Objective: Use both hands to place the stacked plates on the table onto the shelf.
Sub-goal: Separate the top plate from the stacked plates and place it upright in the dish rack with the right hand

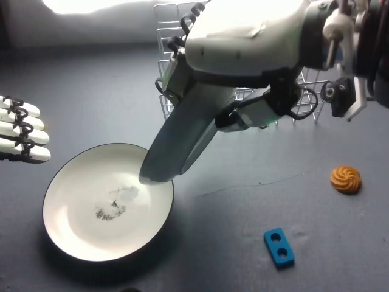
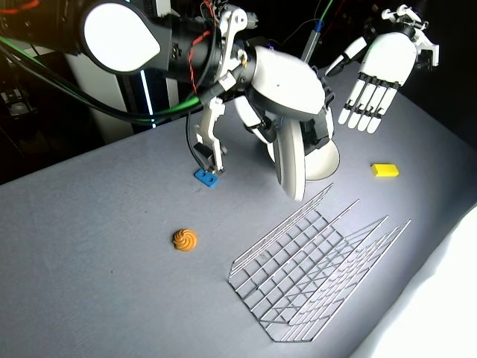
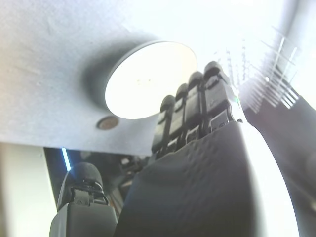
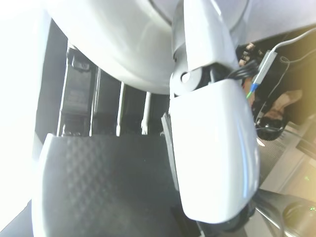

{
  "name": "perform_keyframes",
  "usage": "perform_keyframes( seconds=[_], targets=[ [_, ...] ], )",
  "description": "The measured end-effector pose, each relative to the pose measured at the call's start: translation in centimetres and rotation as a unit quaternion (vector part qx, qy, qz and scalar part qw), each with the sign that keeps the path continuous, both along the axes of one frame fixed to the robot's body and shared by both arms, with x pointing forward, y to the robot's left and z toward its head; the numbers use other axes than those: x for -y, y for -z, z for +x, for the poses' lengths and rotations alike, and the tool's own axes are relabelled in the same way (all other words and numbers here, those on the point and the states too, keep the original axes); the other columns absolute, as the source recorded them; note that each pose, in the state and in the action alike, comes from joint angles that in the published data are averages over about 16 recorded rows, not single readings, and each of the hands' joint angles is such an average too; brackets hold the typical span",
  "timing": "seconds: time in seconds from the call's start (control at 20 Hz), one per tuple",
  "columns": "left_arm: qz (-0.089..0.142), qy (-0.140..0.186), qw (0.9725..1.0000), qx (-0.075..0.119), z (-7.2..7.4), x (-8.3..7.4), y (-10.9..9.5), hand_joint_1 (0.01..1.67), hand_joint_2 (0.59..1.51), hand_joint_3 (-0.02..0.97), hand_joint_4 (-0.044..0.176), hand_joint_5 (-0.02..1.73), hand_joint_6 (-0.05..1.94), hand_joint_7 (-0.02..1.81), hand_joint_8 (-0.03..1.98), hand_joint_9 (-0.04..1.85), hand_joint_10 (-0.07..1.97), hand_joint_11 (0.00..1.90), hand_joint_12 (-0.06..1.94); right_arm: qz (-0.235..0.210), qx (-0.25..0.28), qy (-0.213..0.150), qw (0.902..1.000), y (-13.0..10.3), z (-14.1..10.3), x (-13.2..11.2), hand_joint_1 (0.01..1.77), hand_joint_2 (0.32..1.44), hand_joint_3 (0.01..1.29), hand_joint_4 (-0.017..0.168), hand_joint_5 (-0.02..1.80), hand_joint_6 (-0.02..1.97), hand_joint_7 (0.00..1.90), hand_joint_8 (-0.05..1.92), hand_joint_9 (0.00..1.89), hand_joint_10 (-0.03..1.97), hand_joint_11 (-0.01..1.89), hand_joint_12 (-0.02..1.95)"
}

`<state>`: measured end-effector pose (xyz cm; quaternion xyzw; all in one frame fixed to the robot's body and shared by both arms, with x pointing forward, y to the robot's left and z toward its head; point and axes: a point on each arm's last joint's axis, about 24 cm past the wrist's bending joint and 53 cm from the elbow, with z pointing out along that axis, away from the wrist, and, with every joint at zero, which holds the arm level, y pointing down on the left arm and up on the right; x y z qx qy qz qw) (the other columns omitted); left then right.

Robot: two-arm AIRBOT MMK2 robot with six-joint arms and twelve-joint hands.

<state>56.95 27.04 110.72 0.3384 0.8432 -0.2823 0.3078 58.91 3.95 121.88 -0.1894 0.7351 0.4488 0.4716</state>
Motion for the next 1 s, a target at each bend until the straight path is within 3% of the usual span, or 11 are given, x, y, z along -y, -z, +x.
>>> perform_keyframes(
  seconds=[0.5,1.0],
  targets=[
    [-0.007,-0.006,1.0000,0.002,0.3,0.2,-0.3,0.02,1.081,0.018,0.000,0.04,0.02,0.03,0.01,0.02,0.01,0.02,0.00,0.073,-0.069,0.049,0.9938,-4.0,1.9,1.9,1.34,0.99,0.01,-0.005,0.91,1.00,1.04,0.89,1.00,1.02,0.75,1.18],
    [-0.010,-0.008,0.9999,0.001,0.3,0.2,-0.4,0.02,1.081,0.019,0.000,0.05,0.02,0.03,0.01,0.02,0.01,0.02,0.00,0.150,-0.163,0.102,0.9699,-5.4,4.9,4.7,1.36,1.00,0.01,-0.007,0.90,0.97,1.03,0.91,0.99,1.09,0.74,1.19]
  ],
)
